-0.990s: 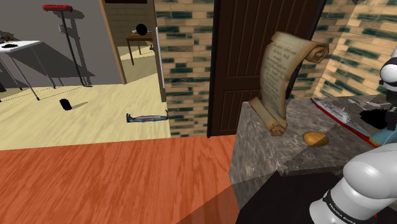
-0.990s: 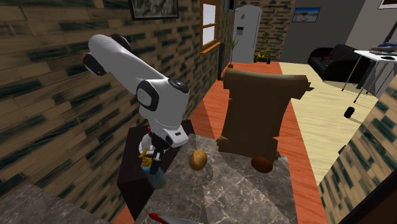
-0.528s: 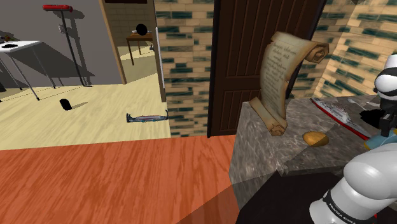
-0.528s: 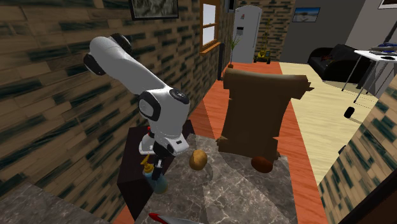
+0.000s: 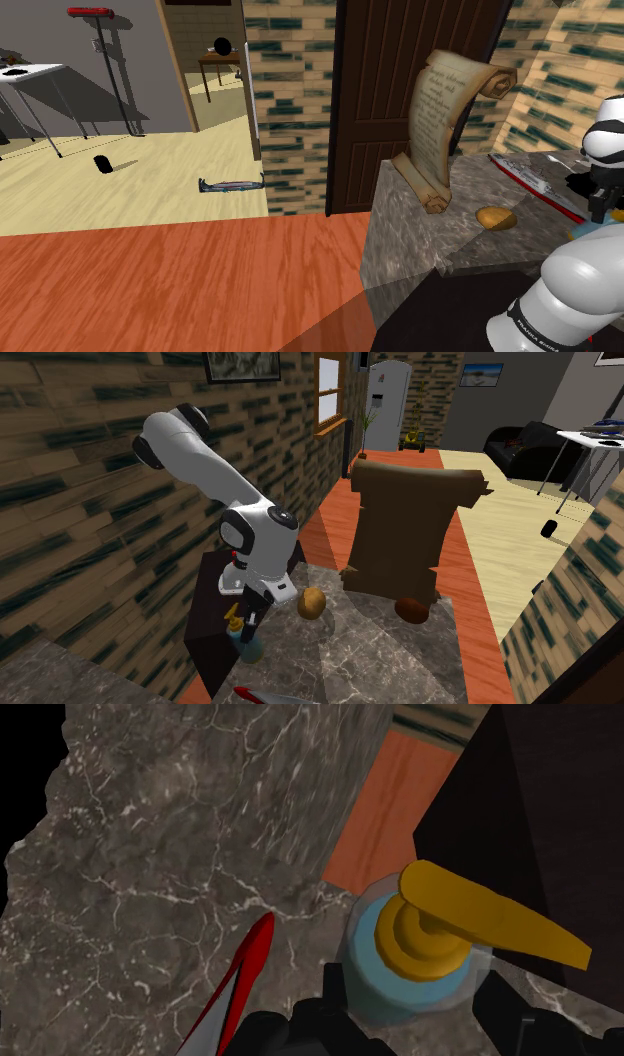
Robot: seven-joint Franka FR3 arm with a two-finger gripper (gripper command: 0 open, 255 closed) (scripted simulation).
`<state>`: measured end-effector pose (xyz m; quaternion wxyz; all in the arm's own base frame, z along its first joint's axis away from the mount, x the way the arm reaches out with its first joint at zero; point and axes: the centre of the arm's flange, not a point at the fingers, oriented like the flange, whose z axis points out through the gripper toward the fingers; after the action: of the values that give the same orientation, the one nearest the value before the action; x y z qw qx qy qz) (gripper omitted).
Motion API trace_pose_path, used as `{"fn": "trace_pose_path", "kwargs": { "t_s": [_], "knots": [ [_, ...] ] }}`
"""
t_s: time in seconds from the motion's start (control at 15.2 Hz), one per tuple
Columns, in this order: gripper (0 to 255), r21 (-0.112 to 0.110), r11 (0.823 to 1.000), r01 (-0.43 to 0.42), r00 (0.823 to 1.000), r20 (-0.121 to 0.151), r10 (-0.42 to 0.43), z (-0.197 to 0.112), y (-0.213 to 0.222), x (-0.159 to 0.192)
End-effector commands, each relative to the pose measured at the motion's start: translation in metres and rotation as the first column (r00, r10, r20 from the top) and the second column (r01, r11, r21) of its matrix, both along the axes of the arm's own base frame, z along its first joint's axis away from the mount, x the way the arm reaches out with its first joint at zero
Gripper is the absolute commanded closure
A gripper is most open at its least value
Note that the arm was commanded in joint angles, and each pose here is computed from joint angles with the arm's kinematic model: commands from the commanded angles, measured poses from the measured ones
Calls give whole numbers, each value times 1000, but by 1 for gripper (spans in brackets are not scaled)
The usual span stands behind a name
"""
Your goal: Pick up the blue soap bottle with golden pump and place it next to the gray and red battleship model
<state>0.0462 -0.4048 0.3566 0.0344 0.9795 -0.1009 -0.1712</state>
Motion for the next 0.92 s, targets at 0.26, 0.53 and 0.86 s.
{"fn": "trace_pose_path", "kwargs": {
  "t_s": [0.26, 0.53, 0.86],
  "knots": [
    [255, 0, 1000, 0, 1000, 0, 0, -1, 0, 0],
    [0, 0, 1000, 0, 1000, 0, 0, -1, 0, 0],
    [0, 0, 1000, 0, 1000, 0, 0, 36, 1, 14]
  ]
}}
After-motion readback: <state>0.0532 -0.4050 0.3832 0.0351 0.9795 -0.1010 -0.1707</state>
